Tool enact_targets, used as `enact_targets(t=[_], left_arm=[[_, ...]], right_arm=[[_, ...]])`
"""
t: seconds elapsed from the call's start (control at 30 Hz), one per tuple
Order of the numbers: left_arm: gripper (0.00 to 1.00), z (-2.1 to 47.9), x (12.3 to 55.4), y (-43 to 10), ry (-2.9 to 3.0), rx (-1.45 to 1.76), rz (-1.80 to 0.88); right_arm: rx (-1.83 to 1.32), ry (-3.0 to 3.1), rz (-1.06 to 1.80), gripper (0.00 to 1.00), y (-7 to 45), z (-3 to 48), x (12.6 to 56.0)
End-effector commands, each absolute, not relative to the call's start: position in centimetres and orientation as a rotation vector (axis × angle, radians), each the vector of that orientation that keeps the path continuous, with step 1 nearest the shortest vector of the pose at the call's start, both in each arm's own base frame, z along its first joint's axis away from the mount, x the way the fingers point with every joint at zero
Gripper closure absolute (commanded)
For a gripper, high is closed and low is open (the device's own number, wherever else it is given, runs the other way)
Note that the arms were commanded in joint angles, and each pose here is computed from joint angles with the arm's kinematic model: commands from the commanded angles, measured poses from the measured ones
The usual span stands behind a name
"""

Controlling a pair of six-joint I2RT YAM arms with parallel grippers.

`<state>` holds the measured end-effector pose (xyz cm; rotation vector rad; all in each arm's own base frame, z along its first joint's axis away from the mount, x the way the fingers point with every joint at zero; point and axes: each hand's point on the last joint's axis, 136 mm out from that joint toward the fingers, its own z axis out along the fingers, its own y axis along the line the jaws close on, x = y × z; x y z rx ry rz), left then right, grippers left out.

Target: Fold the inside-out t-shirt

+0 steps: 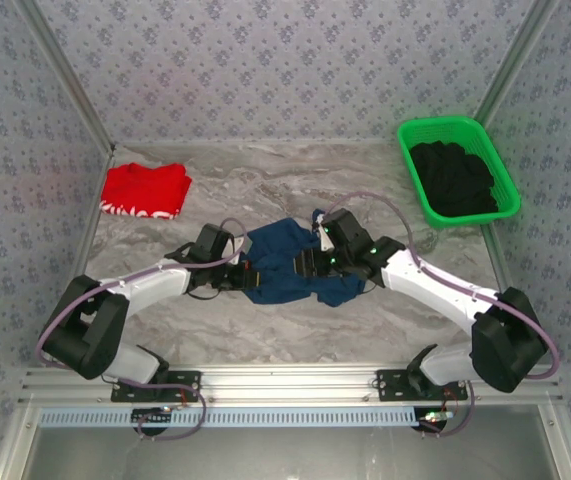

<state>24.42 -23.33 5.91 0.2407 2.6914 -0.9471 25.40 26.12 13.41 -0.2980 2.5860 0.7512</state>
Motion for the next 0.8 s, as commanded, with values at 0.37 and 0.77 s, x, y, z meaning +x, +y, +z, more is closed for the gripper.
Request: enact_targets(t=[0.37, 0.77], left_arm=[[0.99, 9.4, 24.8, -24.2, 2.58, 0.328, -0.956], [0.99, 9.8, 24.8, -24.1, 2.571, 0.336, -0.949]], right_arm=[[-1.036, 2.388, 0.308, 0.54, 26.0, 14.9, 24.0], [-1.037, 2.509, 0.238, 0.5, 27.8, 13.1, 25.0]])
